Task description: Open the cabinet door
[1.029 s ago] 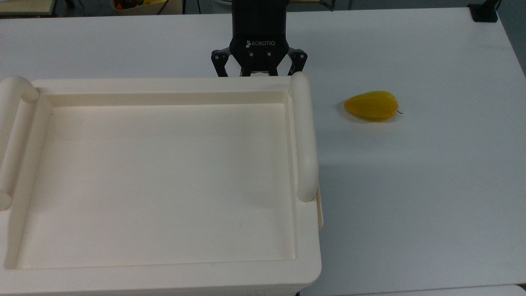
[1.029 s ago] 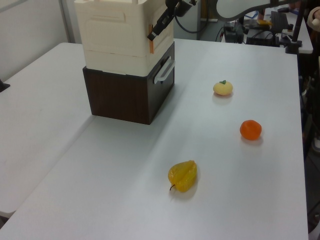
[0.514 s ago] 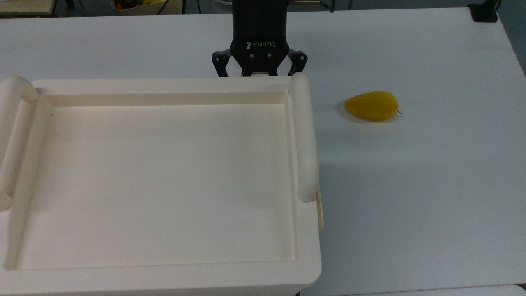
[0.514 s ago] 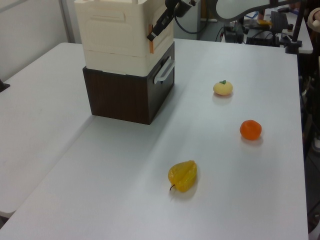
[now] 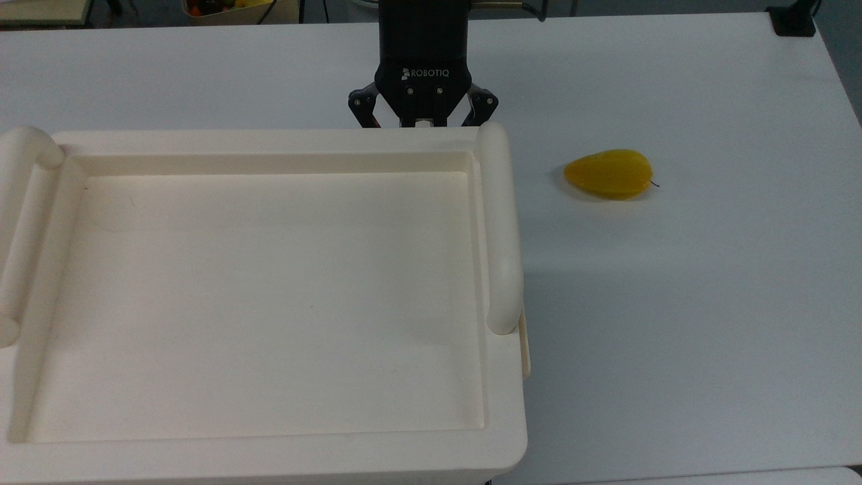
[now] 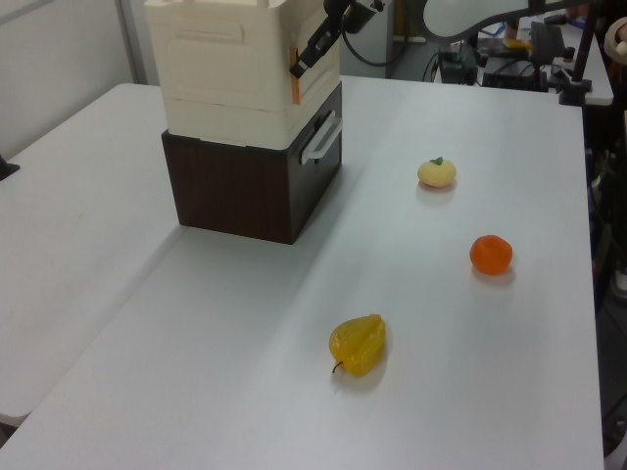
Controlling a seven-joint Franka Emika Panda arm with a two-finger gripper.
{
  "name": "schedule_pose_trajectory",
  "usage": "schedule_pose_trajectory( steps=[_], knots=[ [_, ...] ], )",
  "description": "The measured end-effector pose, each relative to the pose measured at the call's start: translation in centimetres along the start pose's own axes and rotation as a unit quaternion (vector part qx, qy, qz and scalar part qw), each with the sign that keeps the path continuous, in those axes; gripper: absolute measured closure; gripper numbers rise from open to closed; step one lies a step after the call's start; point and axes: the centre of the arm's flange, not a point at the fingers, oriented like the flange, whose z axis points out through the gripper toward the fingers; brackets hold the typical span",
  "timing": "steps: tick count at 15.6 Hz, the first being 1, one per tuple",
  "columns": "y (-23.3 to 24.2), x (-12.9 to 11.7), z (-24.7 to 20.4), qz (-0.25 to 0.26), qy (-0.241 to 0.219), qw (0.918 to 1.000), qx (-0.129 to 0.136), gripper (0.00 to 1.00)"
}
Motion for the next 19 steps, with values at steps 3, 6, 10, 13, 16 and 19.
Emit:
schedule_pose_trajectory(
  steps=[3, 6, 10, 13, 16, 19],
  knots=[
    [-0.1, -0.1, 0.0, 0.000, -0.004, 1.0000, 0.000, 0.80],
    [-0.2, -0.4, 0.2, 0.000, -0.020, 0.9998, -0.001, 0.81],
    [-0.1, -0.3, -0.4, 0.003, -0.035, 0.9994, -0.003, 0.82],
    [-0.1, -0.2, -0.8, 0.009, -0.035, 0.9993, -0.004, 0.81],
    [-0.1, -0.3, -0.7, 0.010, -0.036, 0.9993, -0.004, 0.73],
    [-0.1, -0.5, -0.3, 0.009, -0.039, 0.9992, -0.004, 0.62]
  ],
)
